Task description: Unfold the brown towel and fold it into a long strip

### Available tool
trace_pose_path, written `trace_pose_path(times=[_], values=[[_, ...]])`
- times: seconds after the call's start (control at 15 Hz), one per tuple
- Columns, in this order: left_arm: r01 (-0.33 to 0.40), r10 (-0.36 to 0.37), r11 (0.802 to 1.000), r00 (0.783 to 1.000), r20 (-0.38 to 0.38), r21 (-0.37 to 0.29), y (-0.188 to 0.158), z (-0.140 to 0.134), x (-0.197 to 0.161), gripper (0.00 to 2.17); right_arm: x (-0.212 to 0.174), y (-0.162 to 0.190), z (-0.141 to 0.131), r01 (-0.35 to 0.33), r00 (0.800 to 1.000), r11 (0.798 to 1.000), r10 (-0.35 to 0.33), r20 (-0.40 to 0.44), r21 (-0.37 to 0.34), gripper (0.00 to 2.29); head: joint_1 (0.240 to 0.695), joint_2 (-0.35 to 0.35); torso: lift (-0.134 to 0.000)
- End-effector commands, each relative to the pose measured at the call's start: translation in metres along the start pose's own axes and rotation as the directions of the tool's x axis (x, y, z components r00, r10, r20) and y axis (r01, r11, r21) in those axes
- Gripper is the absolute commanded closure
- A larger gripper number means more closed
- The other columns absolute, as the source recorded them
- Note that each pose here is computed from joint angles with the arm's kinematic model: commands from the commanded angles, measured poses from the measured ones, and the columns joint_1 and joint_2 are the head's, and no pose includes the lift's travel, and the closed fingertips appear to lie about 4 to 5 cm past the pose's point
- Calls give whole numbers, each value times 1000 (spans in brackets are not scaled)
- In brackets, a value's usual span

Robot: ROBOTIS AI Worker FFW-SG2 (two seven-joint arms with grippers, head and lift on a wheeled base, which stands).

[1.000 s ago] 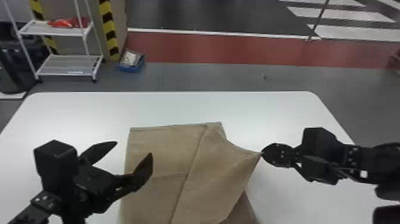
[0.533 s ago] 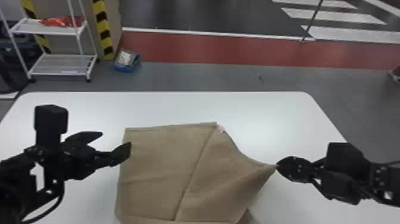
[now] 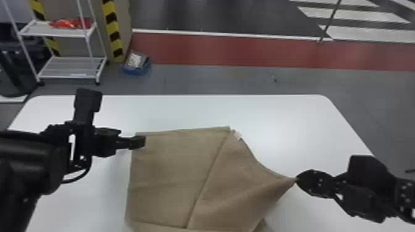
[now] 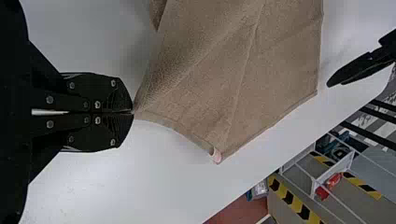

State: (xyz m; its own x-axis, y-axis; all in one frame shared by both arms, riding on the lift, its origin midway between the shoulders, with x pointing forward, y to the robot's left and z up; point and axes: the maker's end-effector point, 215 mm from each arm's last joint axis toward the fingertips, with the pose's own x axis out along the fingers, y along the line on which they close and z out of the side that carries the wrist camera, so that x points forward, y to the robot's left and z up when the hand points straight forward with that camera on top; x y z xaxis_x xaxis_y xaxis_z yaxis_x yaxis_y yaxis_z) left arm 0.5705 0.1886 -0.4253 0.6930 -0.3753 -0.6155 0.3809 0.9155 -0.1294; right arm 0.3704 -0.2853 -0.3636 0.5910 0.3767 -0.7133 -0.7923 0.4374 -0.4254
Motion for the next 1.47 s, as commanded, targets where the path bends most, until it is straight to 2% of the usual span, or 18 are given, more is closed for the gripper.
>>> trace_pose_path(times=[0.0, 0.13, 0.4, 0.47, 0.6, 0.67, 0.8, 0.87, 1.0, 1.2, 1.27, 1.4], values=[[10, -11, 1000, 999, -31, -26, 0, 1, 19, 211, 0, 5, -1, -5, 1000, 1000, 5, -1, 5, 1190, 695, -113, -125], [20, -24, 998, 998, -62, -58, 1, -8, 31, 215, 0, 7, -3, -8, 1000, 1000, 8, -5, 8, 1190, 695, -118, -125], [11, -18, 997, 995, -97, -73, 3, -14, 44, 218, -1, 8, -6, -10, 1000, 1000, 10, -10, 11, 1193, 695, -127, -125], [13, -20, 997, 995, -97, -73, 2, -14, 44, 302, -1, 8, -7, -8, 1000, 1000, 8, -11, 12, 1193, 695, -127, -125], [23, -30, 997, 995, -98, -74, -1, -15, 45, 623, -1, 7, -7, -6, 1000, 1000, 6, -12, 14, 1193, 695, -129, -125], [29, -36, 997, 994, -100, -73, -2, -17, 44, 886, -1, 7, -7, -4, 1000, 1000, 4, -10, 12, 1190, 695, -130, -125], [33, -41, 996, 994, -102, -82, -2, -23, 43, 1609, -1, 6, -7, -1, 1000, 1000, 1, -10, 13, 1193, 695, -136, -125], [33, -39, 997, 996, -85, -76, -4, -18, 39, 1811, -1, 5, -9, 2, 1000, 1000, -2, -11, 13, 1193, 695, -138, -125], [27, -31, 997, 998, -47, -71, -3, -7, 29, 1831, -6, -2, -12, 17, 1000, 1000, -17, -11, 12, 1193, 695, -137, -125], [-26, 30, 992, 999, 27, -122, 29, 16, 2, 1831, -28, -41, -35, 105, 993, 994, -103, -51, 30, 1193, 695, -144, -125], [-73, 78, 986, 997, 29, -148, 47, 9, -14, 1831, -40, -50, -48, 132, 989, 990, -129, -69, 44, 1193, 695, -144, -125], [-140, 151, 971, 988, 40, -193, 79, -16, -48, 1828, -57, -55, -70, 152, 985, 988, -149, -90, 24, 1190, 695, -144, -125]])
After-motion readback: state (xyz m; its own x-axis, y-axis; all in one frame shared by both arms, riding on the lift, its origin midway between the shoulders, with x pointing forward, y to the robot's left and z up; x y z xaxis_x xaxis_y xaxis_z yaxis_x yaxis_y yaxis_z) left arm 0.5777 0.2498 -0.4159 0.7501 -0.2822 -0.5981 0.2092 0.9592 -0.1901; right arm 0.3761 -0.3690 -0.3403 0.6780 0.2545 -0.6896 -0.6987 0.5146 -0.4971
